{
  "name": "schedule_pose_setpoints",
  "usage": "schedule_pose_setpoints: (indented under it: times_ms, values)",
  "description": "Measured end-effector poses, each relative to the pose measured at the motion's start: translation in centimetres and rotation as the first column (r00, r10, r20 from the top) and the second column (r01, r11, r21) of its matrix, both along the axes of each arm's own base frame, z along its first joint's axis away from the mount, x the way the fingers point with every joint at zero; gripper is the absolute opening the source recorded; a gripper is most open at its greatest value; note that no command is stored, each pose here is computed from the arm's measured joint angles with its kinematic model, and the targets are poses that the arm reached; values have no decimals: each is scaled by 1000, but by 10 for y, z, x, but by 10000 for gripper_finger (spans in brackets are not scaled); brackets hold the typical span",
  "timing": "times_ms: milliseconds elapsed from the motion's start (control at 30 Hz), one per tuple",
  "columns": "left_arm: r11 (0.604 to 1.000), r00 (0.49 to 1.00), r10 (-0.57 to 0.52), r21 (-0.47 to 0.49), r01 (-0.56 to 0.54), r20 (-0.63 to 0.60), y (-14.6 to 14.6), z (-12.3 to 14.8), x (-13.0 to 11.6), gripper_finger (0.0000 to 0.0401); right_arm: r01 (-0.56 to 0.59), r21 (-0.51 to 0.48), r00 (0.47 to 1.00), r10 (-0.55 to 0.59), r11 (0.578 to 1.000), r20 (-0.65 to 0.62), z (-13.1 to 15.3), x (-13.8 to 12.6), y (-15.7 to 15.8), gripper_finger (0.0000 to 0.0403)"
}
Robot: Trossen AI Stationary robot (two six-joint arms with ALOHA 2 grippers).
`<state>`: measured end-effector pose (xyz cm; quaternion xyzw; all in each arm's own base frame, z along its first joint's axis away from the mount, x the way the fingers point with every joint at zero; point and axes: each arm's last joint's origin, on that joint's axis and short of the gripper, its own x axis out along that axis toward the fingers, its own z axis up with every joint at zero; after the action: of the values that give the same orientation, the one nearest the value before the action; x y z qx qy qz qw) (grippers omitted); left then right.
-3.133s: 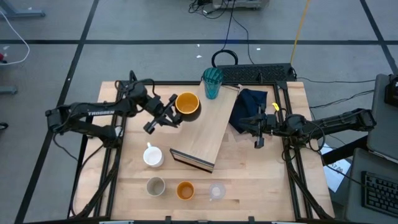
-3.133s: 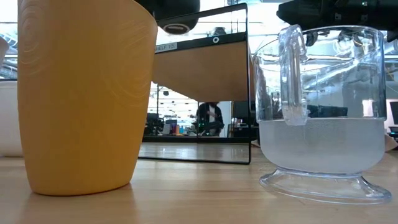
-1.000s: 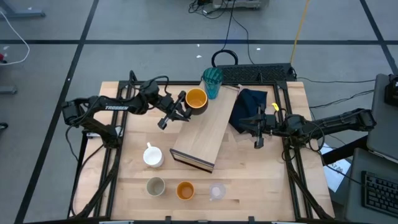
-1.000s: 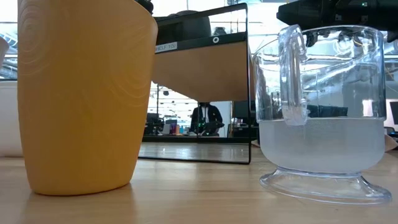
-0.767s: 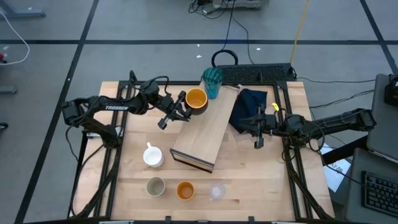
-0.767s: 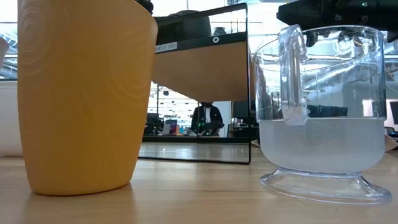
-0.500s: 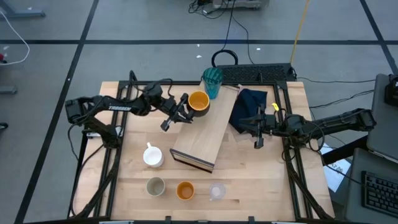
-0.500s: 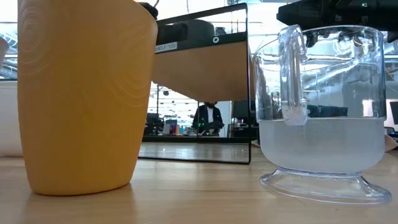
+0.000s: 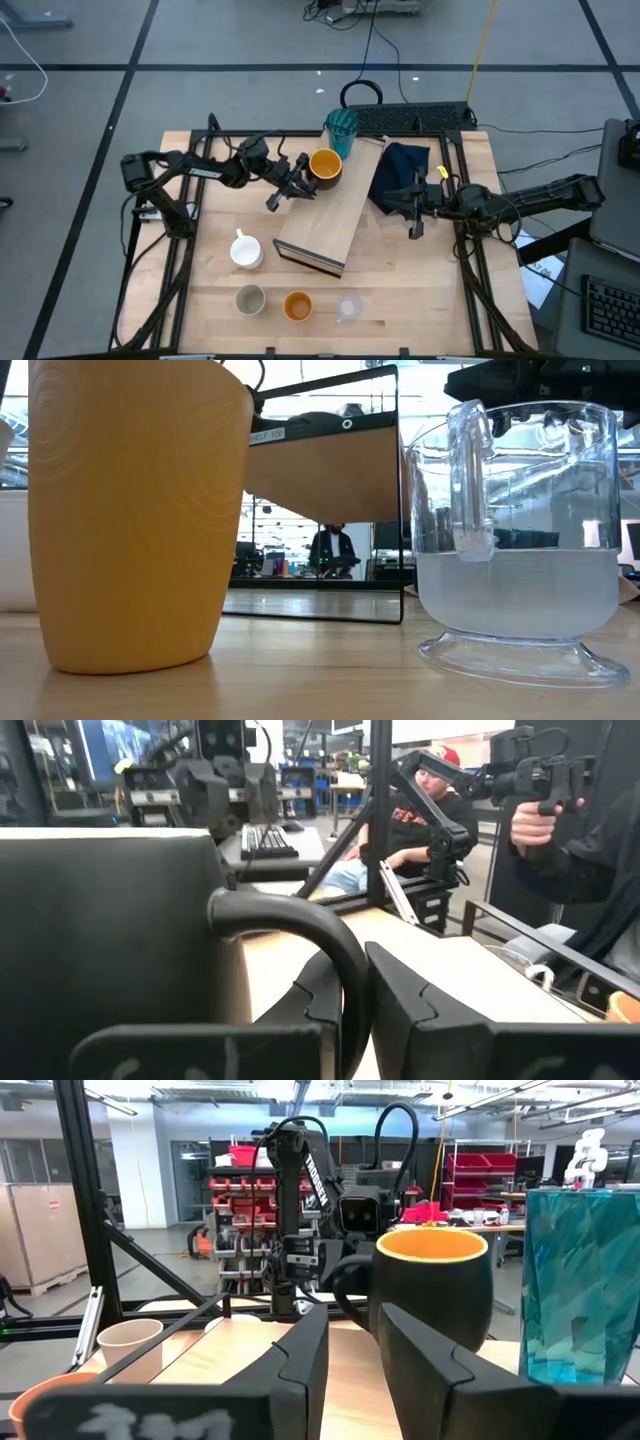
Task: Stack small to large cups/mugs on shelf
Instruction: Put the black mug on the shelf
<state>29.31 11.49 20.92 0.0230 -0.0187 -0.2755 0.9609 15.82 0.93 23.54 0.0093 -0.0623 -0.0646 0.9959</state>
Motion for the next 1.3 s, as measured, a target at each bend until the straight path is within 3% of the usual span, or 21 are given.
schedule_pose_setpoints:
  times_ms: [533,1300]
  values:
    - [1000,1000,27,-11,-27,-3,9,-2,-3,24,-2,15,1000,2,1000,-10,-1,0,0,84]
    - [999,1000,-24,-41,24,5,1,-6,4,24,-2,15,1000,2,1000,-10,-1,0,0,84]
